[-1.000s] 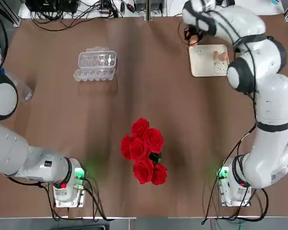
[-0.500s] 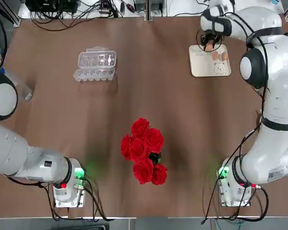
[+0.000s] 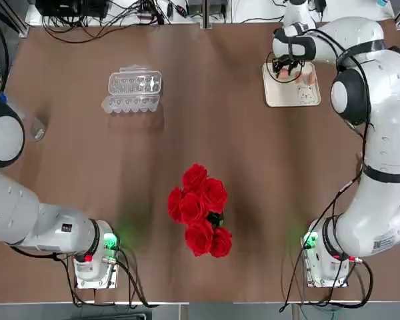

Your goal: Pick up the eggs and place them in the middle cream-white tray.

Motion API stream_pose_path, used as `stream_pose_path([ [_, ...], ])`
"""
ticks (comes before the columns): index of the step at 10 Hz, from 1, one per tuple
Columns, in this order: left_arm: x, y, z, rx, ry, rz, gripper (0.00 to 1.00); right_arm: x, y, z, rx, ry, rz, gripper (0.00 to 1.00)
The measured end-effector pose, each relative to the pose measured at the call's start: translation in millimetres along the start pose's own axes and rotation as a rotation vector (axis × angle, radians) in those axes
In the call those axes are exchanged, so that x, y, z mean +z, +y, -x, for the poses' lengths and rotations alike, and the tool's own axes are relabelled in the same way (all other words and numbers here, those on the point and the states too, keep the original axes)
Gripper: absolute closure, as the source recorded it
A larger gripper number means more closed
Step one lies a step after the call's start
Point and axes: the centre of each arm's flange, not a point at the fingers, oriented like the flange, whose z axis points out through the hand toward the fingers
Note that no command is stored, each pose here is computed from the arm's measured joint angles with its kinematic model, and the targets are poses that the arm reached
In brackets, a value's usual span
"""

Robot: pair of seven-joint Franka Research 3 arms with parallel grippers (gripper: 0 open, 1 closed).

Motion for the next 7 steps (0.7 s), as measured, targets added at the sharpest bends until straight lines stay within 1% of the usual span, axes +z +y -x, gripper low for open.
stream_pose_path([
  [2,0.1,0.2,0.2,0.0,-0.001,0.0,0.0,-0.6,-5.8,0.2,0.0,0.01,-0.001,0.31],
  [4,-1.5,-2.1,-0.2,-0.004,0.002,0.0,0.0,-0.4,-5.8,0.2,0.001,0.012,-0.001,0.25],
  [5,-2.4,-4.2,-0.5,-0.007,0.004,0.0,0.0,-0.3,-5.6,0.1,0.001,0.012,-0.001,0.24],
  [6,-2.8,-5.1,-0.6,-0.009,0.005,0.0,0.0,-0.3,-5.0,0.0,0.001,0.013,0.0,0.21],
  [7,-2.9,-5.1,-0.6,-0.009,0.005,0.0,0.0,-0.3,-3.2,-0.2,0.002,0.013,0.003,0.15],
])
